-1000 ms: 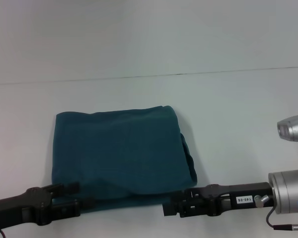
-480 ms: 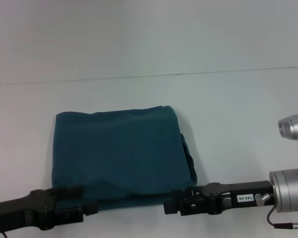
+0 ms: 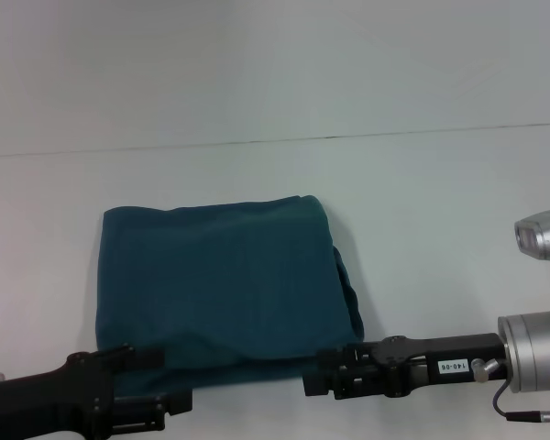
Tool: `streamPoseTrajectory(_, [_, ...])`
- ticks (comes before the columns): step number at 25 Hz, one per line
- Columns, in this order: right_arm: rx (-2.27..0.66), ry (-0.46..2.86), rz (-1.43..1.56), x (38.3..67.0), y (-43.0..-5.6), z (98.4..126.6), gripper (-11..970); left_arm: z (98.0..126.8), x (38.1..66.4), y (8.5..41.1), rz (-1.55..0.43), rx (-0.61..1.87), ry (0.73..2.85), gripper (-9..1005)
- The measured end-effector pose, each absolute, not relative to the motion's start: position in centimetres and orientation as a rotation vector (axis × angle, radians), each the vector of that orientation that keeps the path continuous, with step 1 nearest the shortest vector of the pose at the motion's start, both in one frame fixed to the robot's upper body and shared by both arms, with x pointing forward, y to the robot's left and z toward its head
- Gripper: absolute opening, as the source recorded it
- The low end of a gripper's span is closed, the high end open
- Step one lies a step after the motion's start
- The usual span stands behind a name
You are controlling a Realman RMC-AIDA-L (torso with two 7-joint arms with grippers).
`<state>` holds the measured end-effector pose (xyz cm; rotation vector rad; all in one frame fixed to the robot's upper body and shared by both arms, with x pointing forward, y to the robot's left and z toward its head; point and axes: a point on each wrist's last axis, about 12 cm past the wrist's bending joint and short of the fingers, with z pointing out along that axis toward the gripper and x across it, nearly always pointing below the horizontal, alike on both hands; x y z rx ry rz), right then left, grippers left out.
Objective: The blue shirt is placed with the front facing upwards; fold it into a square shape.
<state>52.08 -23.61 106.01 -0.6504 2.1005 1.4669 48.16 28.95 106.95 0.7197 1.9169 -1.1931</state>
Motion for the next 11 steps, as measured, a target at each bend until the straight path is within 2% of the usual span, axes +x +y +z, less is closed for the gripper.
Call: streamPoseTrajectory(11, [-0.646, 2.103, 1.469, 52.03, -23.64, 105.94, 855, 107.03, 48.39, 28.87, -1.190, 0.717, 1.916, 935])
